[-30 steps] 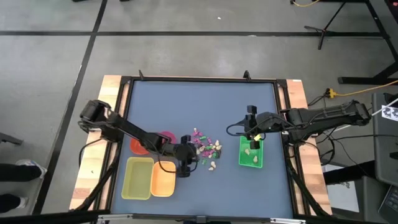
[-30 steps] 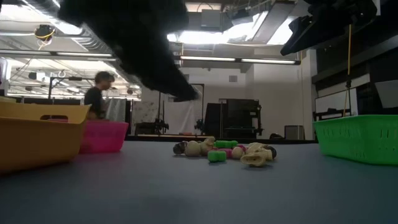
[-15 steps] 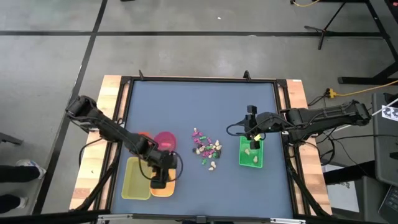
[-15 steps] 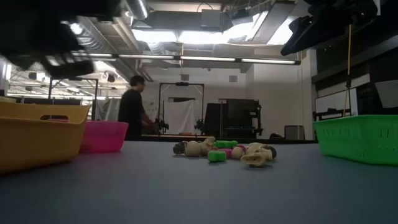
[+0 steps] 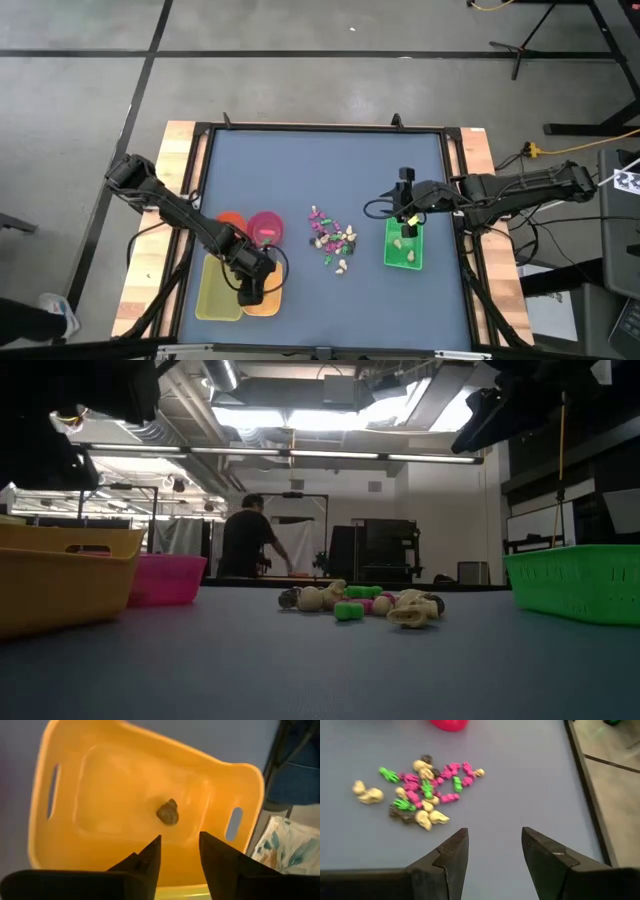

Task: Sort Halloween decoration
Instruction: Put the green skeleton toy into the red bowl

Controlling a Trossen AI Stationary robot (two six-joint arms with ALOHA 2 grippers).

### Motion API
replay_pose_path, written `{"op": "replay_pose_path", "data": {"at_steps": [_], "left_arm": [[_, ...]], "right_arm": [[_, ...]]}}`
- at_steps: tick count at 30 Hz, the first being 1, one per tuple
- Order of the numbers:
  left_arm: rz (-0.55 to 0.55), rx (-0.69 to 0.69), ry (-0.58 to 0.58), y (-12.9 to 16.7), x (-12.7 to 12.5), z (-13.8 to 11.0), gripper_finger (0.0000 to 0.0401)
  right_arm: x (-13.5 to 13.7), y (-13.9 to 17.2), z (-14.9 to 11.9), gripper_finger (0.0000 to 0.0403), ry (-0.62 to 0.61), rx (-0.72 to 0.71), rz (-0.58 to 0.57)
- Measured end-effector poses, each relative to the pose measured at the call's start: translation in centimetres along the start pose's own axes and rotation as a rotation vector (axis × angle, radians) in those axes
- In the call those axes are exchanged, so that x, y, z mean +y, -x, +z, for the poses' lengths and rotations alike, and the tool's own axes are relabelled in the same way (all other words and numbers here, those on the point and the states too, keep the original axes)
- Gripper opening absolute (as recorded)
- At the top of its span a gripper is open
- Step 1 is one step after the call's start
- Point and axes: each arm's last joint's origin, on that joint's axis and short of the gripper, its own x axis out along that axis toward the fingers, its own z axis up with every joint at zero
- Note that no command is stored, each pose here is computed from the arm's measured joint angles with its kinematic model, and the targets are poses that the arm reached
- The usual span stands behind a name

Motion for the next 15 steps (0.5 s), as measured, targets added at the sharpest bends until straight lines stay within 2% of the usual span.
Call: {"op": "replay_pose_path", "data": {"at_steps": [5,10,15], "left_arm": [[0.004,-0.001,0.021,0.0,0.0,0.0,0.0151],[-0.01,-0.012,0.017,0.0,-0.1,0.1,0.0159],[-0.031,-0.039,-0.006,0.1,-0.1,0.5,0.0157]], "right_arm": [[0.0,0.0,-0.1,0.0184,0.021,0.014,-0.021],[0.0,0.0,-0.2,0.0184,0.001,0.024,-0.017],[0.1,1.4,0.6,0.0184,-0.072,-0.077,0.241]]}}
